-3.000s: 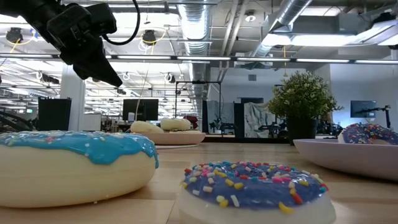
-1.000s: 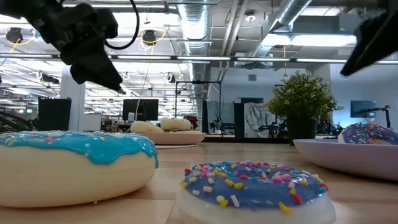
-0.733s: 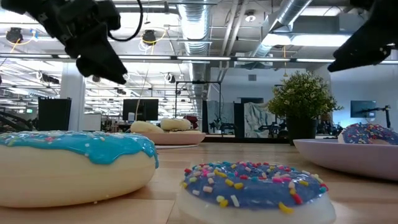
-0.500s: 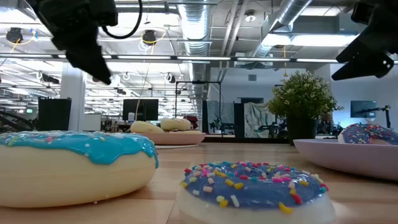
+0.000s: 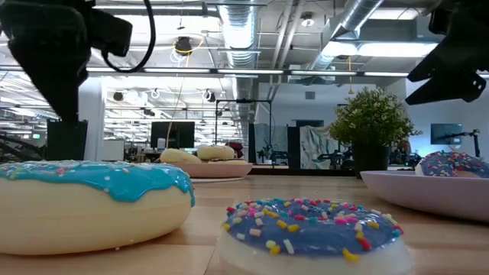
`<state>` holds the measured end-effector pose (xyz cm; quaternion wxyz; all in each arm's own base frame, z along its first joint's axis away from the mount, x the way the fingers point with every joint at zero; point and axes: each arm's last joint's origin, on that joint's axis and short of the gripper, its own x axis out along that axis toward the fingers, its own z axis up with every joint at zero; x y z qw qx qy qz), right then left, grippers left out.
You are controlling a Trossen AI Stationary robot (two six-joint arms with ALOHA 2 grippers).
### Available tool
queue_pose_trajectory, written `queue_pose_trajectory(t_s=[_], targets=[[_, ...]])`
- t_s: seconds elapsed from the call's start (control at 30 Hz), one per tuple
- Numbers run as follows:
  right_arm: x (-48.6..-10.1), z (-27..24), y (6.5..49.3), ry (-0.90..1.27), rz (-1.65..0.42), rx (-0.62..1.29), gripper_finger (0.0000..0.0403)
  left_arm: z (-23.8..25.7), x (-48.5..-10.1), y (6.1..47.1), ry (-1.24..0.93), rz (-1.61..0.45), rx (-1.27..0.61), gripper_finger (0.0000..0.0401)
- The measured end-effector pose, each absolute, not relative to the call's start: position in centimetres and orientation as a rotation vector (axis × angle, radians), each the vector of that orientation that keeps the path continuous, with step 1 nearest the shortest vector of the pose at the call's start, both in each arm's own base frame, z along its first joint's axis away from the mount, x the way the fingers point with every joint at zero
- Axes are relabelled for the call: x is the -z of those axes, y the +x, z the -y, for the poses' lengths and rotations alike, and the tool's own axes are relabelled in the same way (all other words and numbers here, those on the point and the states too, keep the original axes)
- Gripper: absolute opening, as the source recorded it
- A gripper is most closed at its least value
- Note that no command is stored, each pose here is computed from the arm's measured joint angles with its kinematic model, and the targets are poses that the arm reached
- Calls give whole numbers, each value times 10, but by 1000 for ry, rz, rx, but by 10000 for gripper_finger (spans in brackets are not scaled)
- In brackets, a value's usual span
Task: Pick & Place donuts
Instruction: Put the small light blue donut on the purple plate
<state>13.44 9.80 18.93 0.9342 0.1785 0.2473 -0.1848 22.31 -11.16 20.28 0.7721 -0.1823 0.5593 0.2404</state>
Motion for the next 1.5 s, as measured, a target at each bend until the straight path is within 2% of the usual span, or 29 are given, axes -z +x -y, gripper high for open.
queue_pose_trajectory(t_s=[0.23, 0.43, 0.77, 0.97, 1.07, 1.27, 1.5], targets=[[-179, -99, 143, 319, -542, 418, 286, 118, -200, 221, -429, -1239, -518, 184], [-169, -98, 149, 314, -604, 444, 286, 117, -200, 222, -518, -1204, -596, 189], [-166, -94, 152, 296, -616, 472, 286, 116, -200, 222, -491, -1190, -590, 268], [-166, -94, 151, 287, -624, 473, 286, 122, -201, 227, -551, -1142, -559, 309], [-166, -94, 151, 285, -628, 473, 286, 128, -190, 231, -566, -1155, -584, 313], [-165, -95, 150, 293, -645, 460, 286, 141, -147, 238, -580, -1362, -635, 305], [-165, -95, 151, 295, -644, 459, 286, 149, -131, 246, -589, -1383, -597, 304]])
